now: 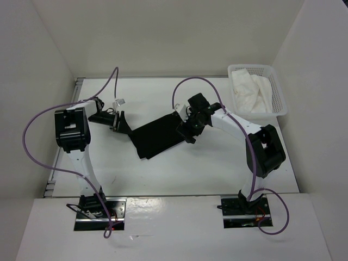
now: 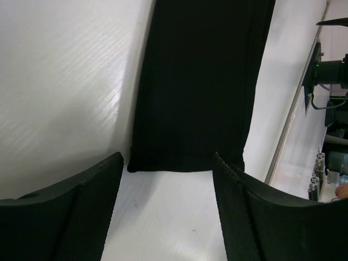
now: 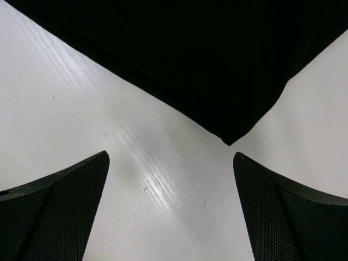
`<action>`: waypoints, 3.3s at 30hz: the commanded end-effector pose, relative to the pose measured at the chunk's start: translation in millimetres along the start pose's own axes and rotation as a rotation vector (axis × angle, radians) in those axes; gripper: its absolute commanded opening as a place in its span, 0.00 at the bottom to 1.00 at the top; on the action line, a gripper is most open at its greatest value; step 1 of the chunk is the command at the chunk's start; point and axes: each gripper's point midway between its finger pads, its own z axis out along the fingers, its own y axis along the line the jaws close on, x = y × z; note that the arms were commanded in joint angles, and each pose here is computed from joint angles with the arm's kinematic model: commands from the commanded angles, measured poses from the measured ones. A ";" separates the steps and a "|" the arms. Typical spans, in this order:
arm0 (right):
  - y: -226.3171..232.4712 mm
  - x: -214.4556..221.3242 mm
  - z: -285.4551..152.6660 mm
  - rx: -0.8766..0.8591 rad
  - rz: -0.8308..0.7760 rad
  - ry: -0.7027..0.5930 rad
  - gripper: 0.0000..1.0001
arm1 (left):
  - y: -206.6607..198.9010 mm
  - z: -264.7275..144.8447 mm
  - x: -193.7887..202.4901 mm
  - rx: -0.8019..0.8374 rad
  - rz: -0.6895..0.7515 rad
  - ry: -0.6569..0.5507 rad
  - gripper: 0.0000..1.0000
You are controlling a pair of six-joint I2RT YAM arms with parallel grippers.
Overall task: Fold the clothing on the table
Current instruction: Fold the skirt
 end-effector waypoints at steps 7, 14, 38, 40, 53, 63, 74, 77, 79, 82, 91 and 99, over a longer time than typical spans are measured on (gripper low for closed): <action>-2.2 -6.2 -3.2 0.006 -0.008 -0.034 0.99 | 18.1 22.6 27.8 -0.021 -0.003 0.105 0.58; -3.3 -5.4 -3.3 0.014 0.002 -0.029 0.99 | 17.5 24.2 30.2 -0.008 -0.010 0.108 0.29; -69.4 -8.1 18.9 -0.136 0.243 -0.142 0.95 | 20.9 23.6 39.9 -0.040 -0.012 0.129 0.02; -72.2 -7.2 24.6 -0.163 0.261 -0.144 0.94 | 22.4 23.1 41.0 -0.049 -0.012 0.135 0.02; -85.5 6.8 60.5 -0.282 0.336 -0.128 0.85 | 19.9 21.8 40.3 -0.046 -0.029 0.139 0.02; -71.4 16.5 77.2 -0.370 0.376 -0.108 0.78 | 20.4 20.4 39.3 -0.054 -0.028 0.145 0.02; -63.9 14.5 83.2 -0.404 0.392 -0.112 0.72 | 17.0 26.7 43.2 -0.040 -0.024 0.167 0.02; -64.1 16.9 85.1 -0.396 0.402 -0.106 0.70 | 17.0 26.7 43.2 -0.040 -0.024 0.167 0.02; -63.8 16.7 85.0 -0.397 0.411 -0.104 0.67 | 17.0 26.7 43.2 -0.040 -0.024 0.167 0.02; -61.6 17.0 89.8 -0.395 0.412 -0.095 0.62 | 17.0 26.7 43.2 -0.040 -0.024 0.167 0.02; -61.5 17.6 94.2 -0.378 0.412 -0.075 0.52 | 14.1 28.9 44.7 -0.033 -0.017 0.178 0.02; -61.3 16.5 96.5 -0.364 0.408 -0.068 0.36 | 14.1 28.9 44.7 -0.033 -0.017 0.178 0.02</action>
